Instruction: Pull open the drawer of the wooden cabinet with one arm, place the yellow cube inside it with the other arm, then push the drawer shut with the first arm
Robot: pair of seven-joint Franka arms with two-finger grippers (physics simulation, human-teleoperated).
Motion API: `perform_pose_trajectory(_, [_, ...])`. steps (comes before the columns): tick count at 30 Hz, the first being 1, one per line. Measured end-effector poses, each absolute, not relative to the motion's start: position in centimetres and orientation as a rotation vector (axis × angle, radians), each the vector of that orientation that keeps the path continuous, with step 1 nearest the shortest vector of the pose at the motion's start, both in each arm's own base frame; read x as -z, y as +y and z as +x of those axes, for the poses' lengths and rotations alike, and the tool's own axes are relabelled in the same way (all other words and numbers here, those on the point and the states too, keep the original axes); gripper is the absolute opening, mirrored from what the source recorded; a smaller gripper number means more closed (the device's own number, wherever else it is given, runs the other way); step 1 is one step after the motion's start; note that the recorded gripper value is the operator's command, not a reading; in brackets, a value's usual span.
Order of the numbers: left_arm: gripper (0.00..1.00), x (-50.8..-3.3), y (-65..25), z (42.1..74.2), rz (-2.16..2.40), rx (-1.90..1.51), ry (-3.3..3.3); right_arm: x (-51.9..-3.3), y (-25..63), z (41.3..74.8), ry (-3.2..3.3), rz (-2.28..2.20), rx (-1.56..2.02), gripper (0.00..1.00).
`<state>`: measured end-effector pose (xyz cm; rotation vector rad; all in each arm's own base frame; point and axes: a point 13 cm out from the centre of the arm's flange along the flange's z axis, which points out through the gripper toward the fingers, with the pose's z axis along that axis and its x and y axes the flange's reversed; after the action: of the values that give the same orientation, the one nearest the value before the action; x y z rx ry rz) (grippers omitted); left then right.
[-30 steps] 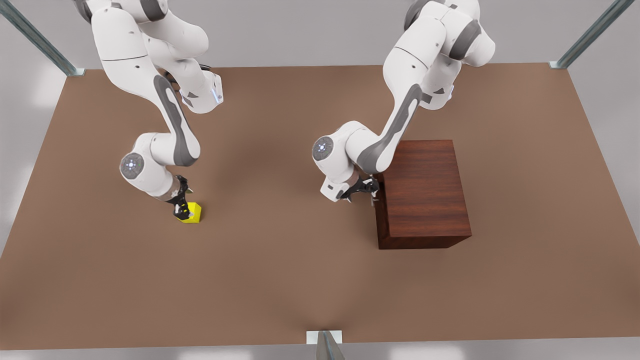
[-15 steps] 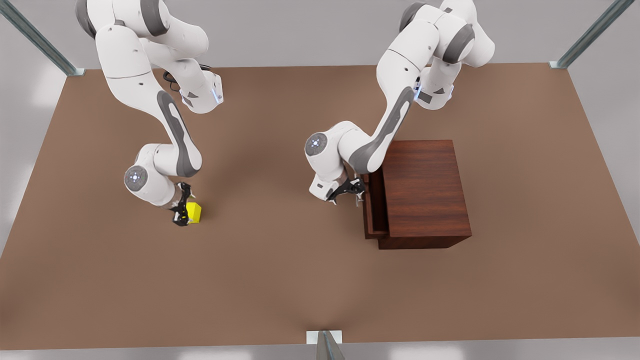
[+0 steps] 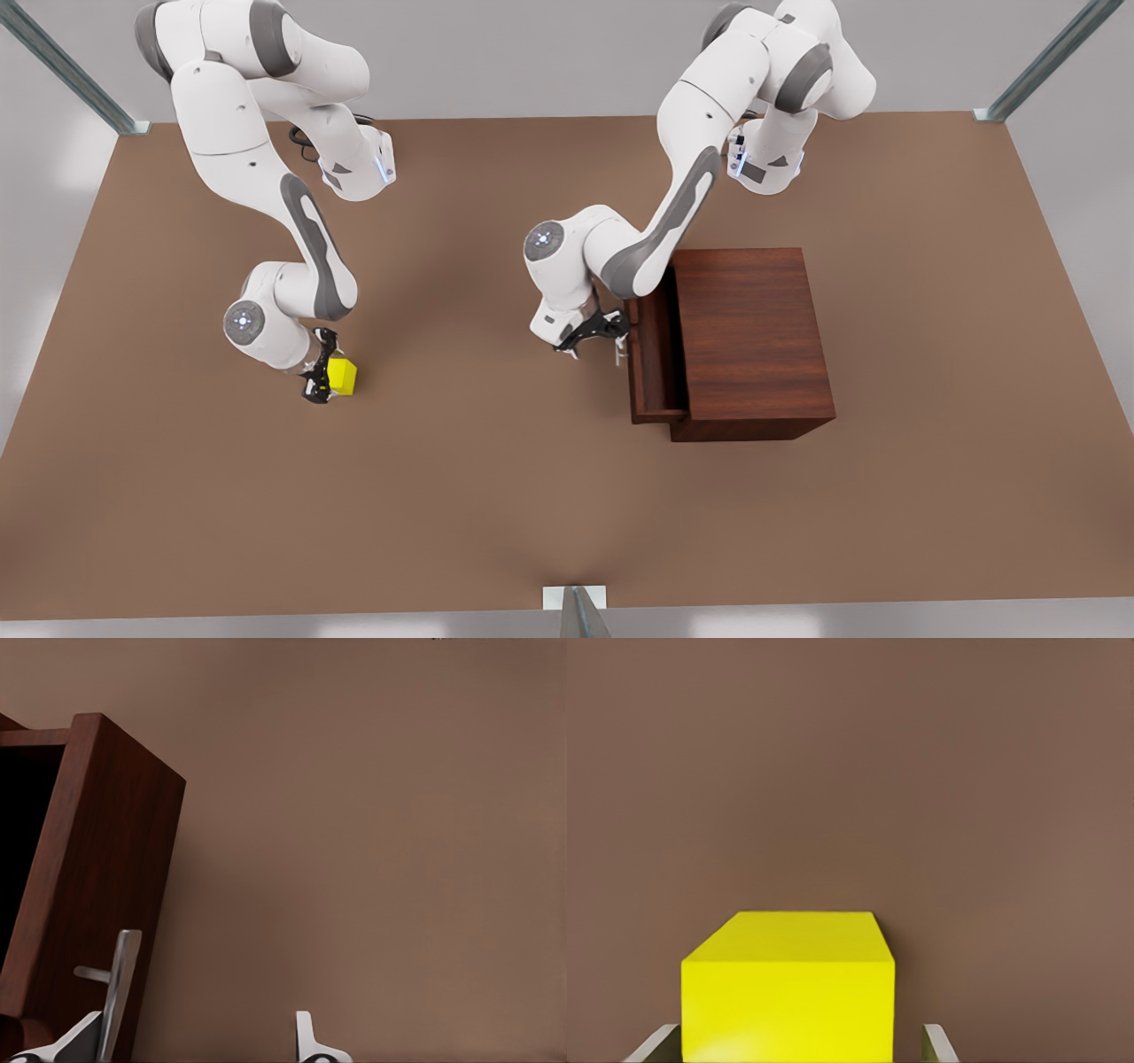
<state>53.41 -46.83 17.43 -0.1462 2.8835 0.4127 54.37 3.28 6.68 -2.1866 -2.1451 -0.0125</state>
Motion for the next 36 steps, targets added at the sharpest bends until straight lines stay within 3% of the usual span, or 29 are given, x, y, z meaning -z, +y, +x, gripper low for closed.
perform_pose_trajectory(14, [1.00,-18.2,-49.6,52.1,-0.121,-0.368,2.867,-5.1,3.0,54.2,-2.136,-2.223,0.015,1.00])
perform_pose_trajectory(18, [1.00,-18.0,-50.1,51.9,-0.115,-0.354,2.864,-5.1,2.9,54.4,-2.135,-2.232,0.022,0.82])
perform_pose_trajectory(19, [1.00,-18.0,-50.2,51.9,-0.114,-0.349,2.863,-5.1,2.9,54.4,-2.134,-2.234,0.024,0.71])
perform_pose_trajectory(24, [1.00,-19.3,-51.0,51.9,-0.105,-0.311,2.853,-5.3,2.8,54.7,-2.130,-2.248,0.035,0.67])
perform_pose_trajectory(28, [1.00,-26.3,-51.6,49.6,-0.085,-0.281,2.864,-6.6,2.9,55.3,-2.132,-2.261,0.062,0.67])
perform_pose_trajectory(29, [1.00,-30.8,-49.4,50.5,-0.149,-0.250,2.869,-7.1,2.9,55.4,-2.133,-2.264,0.071,0.67])
perform_pose_trajectory(31, [1.00,-39.1,-37.1,56.3,-0.450,-0.204,2.899,-9.2,3.1,56.1,-2.138,-2.272,0.107,0.67])
perform_pose_trajectory(33, [1.00,-42.2,-18.8,61.6,-0.832,-0.191,2.922,-11.8,3.6,57.0,-2.142,-2.277,0.146,0.67])
perform_pose_trajectory(36, [1.00,-41.7,-6.8,60.2,-0.978,-0.143,2.990,-16.1,6.1,58.9,-2.167,-2.250,0.195,0.67])
